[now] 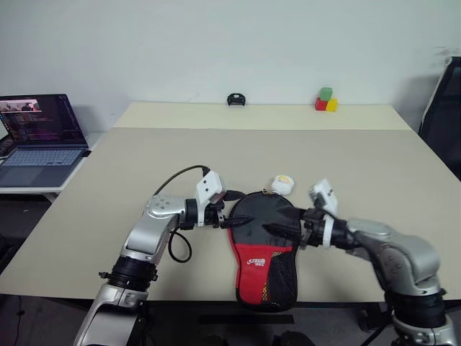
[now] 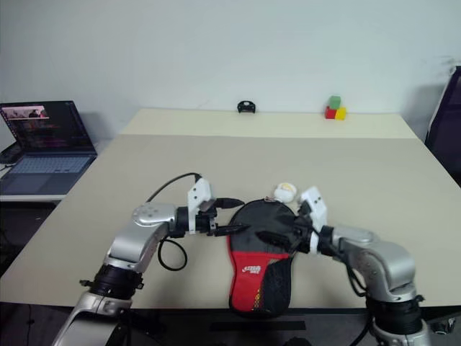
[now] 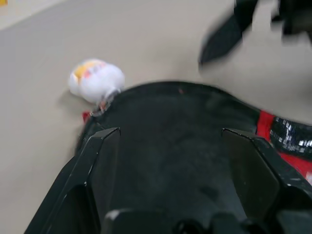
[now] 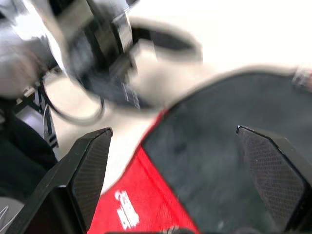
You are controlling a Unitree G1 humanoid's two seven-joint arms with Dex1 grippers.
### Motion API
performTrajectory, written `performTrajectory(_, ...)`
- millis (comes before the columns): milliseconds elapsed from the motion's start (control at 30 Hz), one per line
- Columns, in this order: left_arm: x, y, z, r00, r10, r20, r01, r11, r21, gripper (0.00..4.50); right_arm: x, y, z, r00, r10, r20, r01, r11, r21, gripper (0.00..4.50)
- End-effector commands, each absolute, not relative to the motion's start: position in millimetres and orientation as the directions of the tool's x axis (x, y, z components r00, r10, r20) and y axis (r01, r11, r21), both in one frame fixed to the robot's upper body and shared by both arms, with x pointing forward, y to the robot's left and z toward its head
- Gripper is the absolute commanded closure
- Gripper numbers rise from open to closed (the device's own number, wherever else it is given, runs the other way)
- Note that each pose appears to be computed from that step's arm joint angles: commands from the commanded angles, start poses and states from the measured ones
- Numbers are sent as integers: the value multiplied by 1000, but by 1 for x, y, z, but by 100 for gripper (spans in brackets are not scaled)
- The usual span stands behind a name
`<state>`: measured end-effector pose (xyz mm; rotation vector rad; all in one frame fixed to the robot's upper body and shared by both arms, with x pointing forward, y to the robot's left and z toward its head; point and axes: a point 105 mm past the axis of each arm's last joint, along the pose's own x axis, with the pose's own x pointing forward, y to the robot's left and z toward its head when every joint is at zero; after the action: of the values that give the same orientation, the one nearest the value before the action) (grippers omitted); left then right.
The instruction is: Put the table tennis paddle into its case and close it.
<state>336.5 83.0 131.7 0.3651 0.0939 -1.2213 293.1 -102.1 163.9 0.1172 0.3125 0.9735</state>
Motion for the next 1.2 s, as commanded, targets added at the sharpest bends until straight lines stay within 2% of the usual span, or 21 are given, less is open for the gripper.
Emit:
performTrajectory(33, 340, 77, 129, 355, -898, -258, 926, 300, 228, 91, 301, -122, 184, 583, 793, -179, -772, 609, 182, 0)
performTrajectory(167, 348, 68, 125, 379, -891, -250, 915, 321, 242, 3, 306, -133, 188, 612, 769, -184, -754, 638, 157, 0)
performTrajectory(433, 341, 53, 106, 312, -904, -291, 934, 236, 266, 3, 313, -134, 191, 630, 753, -189, -747, 654, 117, 0)
performTrajectory(733, 331, 53, 88, 281, -902, -328, 948, 208, 240, 3, 381, -131, 204, 741, 650, -168, -649, 758, 69, 0)
performTrajectory(1000, 325, 54, 85, 286, -900, -330, 947, 213, 238, 3, 429, -113, 175, 774, 595, -217, -597, 800, 66, 0)
performTrajectory(1200, 323, 56, 84, 293, -895, -336, 946, 220, 238, 3, 449, -104, 156, 787, 561, -255, -571, 820, 41, 0)
